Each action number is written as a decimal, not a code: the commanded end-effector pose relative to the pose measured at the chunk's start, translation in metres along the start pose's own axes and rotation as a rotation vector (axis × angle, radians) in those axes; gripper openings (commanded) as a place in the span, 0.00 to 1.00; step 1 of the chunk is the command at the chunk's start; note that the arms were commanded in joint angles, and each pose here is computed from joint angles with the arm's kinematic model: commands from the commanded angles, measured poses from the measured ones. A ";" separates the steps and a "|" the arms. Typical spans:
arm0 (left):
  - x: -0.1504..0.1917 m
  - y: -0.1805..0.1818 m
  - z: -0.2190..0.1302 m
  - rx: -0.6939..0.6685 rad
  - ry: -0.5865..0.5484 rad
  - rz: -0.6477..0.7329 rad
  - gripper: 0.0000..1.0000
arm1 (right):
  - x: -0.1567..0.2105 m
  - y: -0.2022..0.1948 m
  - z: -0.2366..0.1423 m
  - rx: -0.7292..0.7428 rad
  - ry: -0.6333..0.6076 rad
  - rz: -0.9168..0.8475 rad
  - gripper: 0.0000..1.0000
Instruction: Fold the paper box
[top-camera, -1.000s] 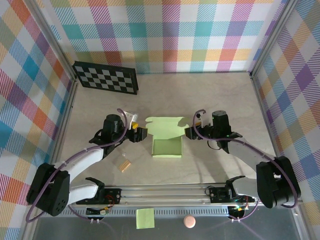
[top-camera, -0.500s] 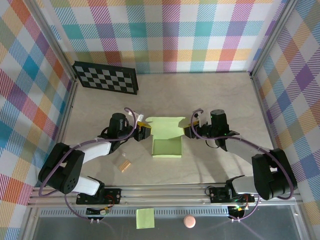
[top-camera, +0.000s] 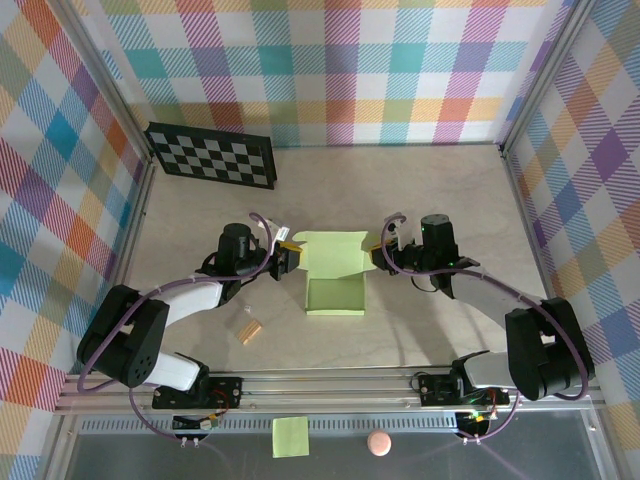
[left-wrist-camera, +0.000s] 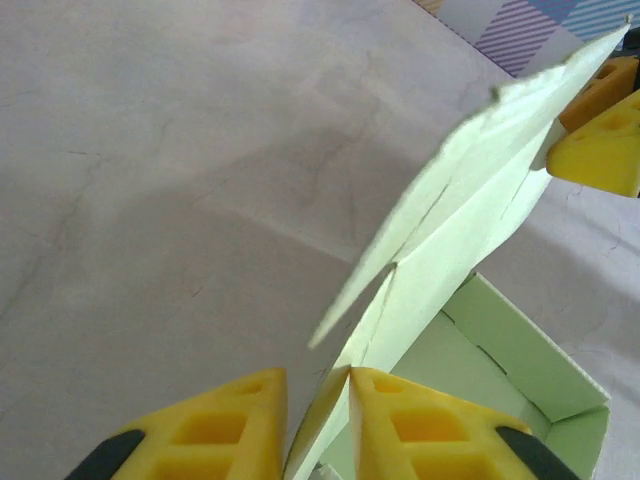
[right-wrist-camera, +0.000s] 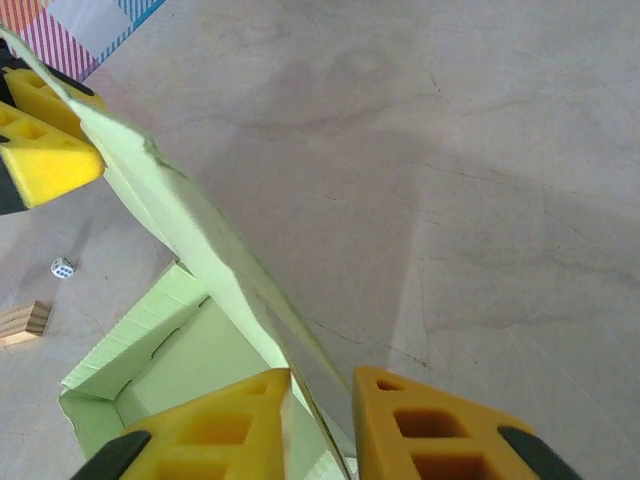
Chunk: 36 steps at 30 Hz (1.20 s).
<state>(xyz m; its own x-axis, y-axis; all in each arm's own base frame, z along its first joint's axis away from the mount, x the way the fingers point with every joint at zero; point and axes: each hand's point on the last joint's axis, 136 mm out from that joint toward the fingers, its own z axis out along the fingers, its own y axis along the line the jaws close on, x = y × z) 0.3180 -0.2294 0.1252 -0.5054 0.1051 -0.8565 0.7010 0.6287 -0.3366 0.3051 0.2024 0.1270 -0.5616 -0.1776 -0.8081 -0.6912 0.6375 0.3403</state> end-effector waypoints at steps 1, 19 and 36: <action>-0.017 -0.007 0.002 0.044 -0.041 0.039 0.19 | -0.014 0.009 -0.006 -0.035 -0.027 -0.038 0.20; -0.037 -0.012 -0.008 -0.025 -0.082 0.025 0.02 | -0.023 -0.004 -0.011 0.156 -0.076 0.136 0.00; -0.066 0.003 0.011 -0.185 -0.162 -0.076 0.03 | -0.076 0.001 0.030 0.531 -0.192 0.257 0.00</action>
<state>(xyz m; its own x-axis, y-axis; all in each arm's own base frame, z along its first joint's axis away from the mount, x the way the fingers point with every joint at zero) 0.3514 -0.2271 0.1612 -0.4765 -0.0192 -0.8790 0.5419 0.7809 -0.3108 0.3502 0.2329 0.1601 -0.5944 0.0557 -0.8023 -0.2795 0.9211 0.2710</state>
